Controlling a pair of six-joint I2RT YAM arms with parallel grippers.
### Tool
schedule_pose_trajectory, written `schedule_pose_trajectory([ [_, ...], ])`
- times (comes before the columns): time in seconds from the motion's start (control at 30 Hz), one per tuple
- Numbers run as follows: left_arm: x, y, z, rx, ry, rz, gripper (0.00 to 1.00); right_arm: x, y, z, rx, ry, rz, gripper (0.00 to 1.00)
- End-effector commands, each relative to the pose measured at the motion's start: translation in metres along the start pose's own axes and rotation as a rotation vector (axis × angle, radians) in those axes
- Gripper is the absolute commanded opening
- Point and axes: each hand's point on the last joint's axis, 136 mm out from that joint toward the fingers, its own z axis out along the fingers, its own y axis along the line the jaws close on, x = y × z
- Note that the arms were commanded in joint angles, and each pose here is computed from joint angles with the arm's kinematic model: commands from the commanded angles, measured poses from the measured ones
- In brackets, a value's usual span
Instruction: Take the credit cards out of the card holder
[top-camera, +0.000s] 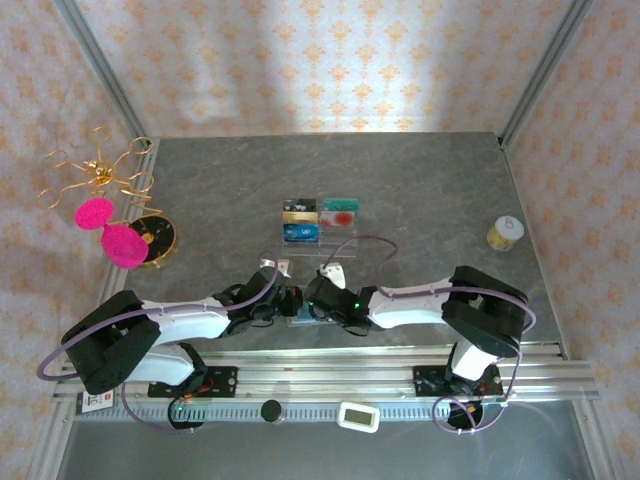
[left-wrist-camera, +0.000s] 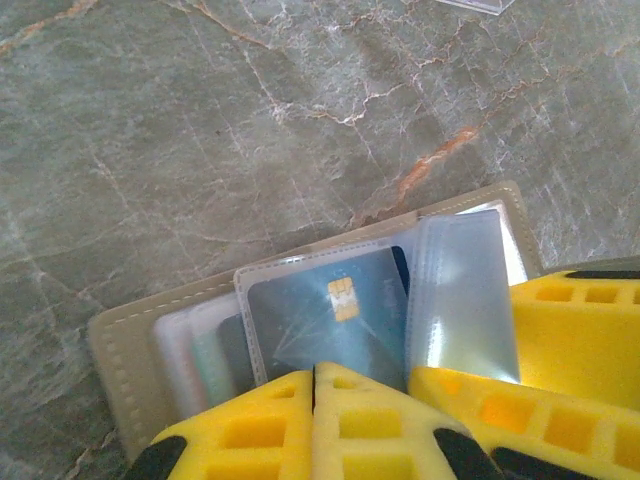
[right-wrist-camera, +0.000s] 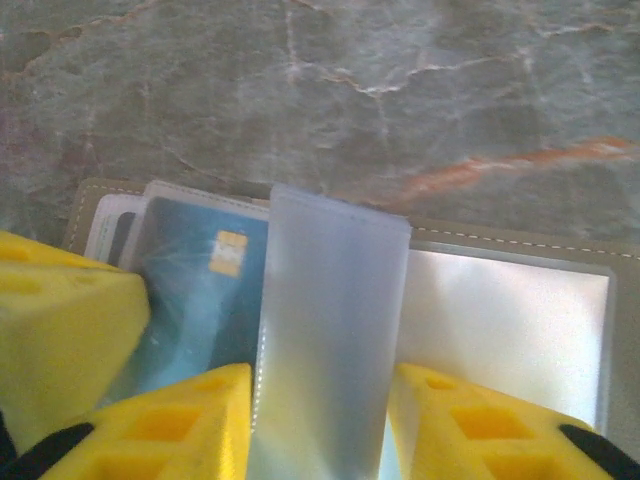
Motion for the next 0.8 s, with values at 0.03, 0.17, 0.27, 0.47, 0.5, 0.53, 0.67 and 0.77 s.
schedule_pose_trajectory([
  [0.03,0.021,0.032,-0.001,-0.126,0.075,0.034,0.0,0.026,-0.077,-0.01,0.228,0.059,0.017,0.44],
  [0.17,0.017,0.027,-0.002,-0.111,0.065,0.043,0.0,0.024,-0.111,-0.026,0.292,0.034,0.069,0.44],
  [0.27,0.016,0.025,-0.001,-0.107,0.063,0.045,0.0,0.013,-0.123,-0.043,0.319,-0.013,0.1,0.46],
  [0.47,0.001,0.01,-0.007,-0.068,0.022,0.058,0.0,-0.02,-0.107,-0.07,0.221,-0.108,0.136,0.5],
  [0.5,-0.003,0.003,-0.009,-0.042,0.009,0.059,0.0,-0.021,-0.104,-0.07,0.209,-0.107,0.138,0.52],
  [0.53,-0.01,-0.007,-0.012,-0.011,-0.011,0.061,0.0,-0.021,-0.102,-0.068,0.203,-0.102,0.136,0.56],
  [0.67,-0.028,-0.036,-0.02,0.037,-0.055,0.087,0.01,-0.021,-0.093,-0.059,0.185,-0.079,0.118,0.72],
  [0.77,-0.034,-0.045,-0.02,0.052,-0.063,0.093,0.1,-0.022,-0.101,-0.056,0.248,-0.081,0.124,0.7],
])
